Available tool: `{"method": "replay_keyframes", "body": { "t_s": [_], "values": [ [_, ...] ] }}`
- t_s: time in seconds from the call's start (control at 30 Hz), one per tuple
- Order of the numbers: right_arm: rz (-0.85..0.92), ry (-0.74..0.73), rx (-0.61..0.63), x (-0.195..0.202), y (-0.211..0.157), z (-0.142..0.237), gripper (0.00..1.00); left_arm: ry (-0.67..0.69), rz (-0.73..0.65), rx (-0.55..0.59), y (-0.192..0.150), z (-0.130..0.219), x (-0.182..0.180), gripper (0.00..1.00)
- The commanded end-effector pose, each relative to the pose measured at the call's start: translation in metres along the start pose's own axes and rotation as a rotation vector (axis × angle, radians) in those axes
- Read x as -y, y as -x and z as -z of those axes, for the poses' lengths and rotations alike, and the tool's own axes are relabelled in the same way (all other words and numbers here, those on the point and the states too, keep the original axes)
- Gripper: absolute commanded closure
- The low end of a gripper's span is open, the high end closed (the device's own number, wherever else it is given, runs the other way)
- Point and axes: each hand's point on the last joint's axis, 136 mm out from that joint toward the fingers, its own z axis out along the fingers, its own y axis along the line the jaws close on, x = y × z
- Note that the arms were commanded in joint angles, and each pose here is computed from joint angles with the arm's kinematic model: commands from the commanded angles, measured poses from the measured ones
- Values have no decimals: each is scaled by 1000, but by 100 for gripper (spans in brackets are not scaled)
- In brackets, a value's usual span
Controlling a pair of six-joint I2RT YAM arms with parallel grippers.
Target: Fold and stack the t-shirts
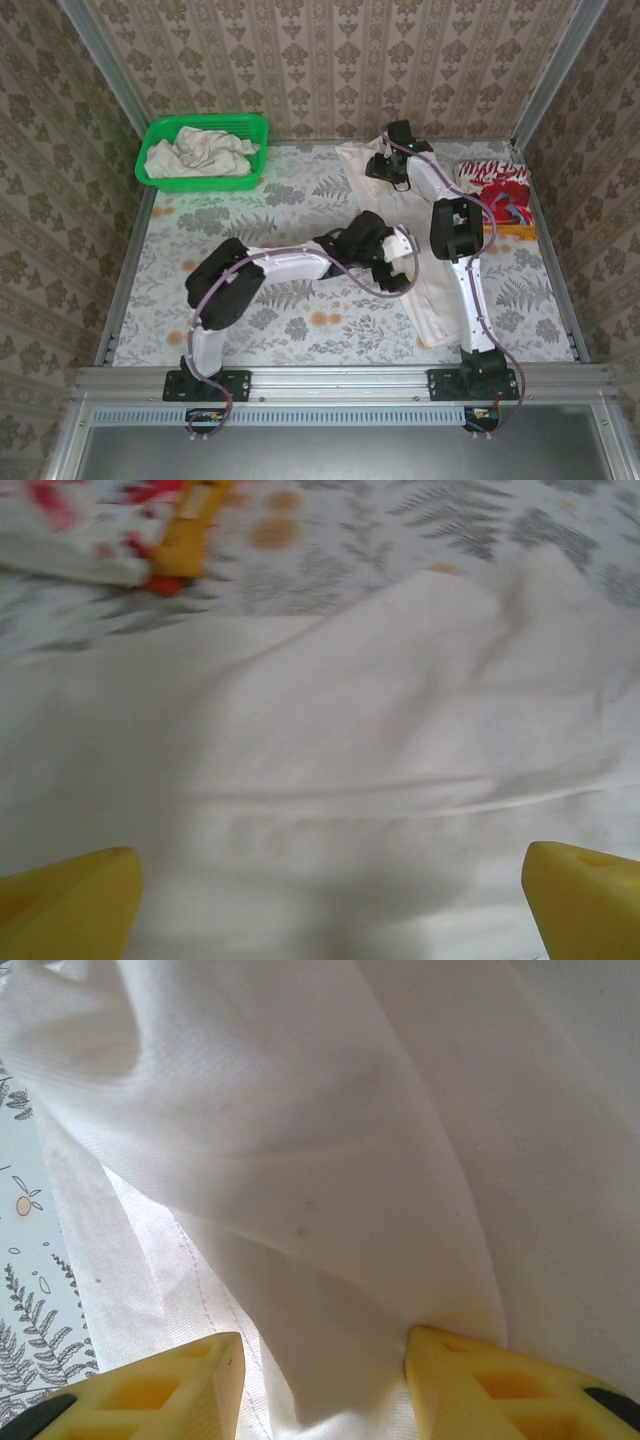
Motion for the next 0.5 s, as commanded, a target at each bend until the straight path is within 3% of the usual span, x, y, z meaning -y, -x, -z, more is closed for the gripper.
{"method": "replay_keyframes", "body": {
  "t_s": [0.0,0.27,0.47],
  "values": [
    [-20,-10,-95,15,-25,1,52,-142,-118,-29,-3,-23,30,4],
    [-18,35,-89,14,-22,8,52,-234,-76,-104,-34,-58,36,15],
    [-4,32,-89,16,-25,12,52,-244,-4,-176,-76,-42,31,18]
  ]
}}
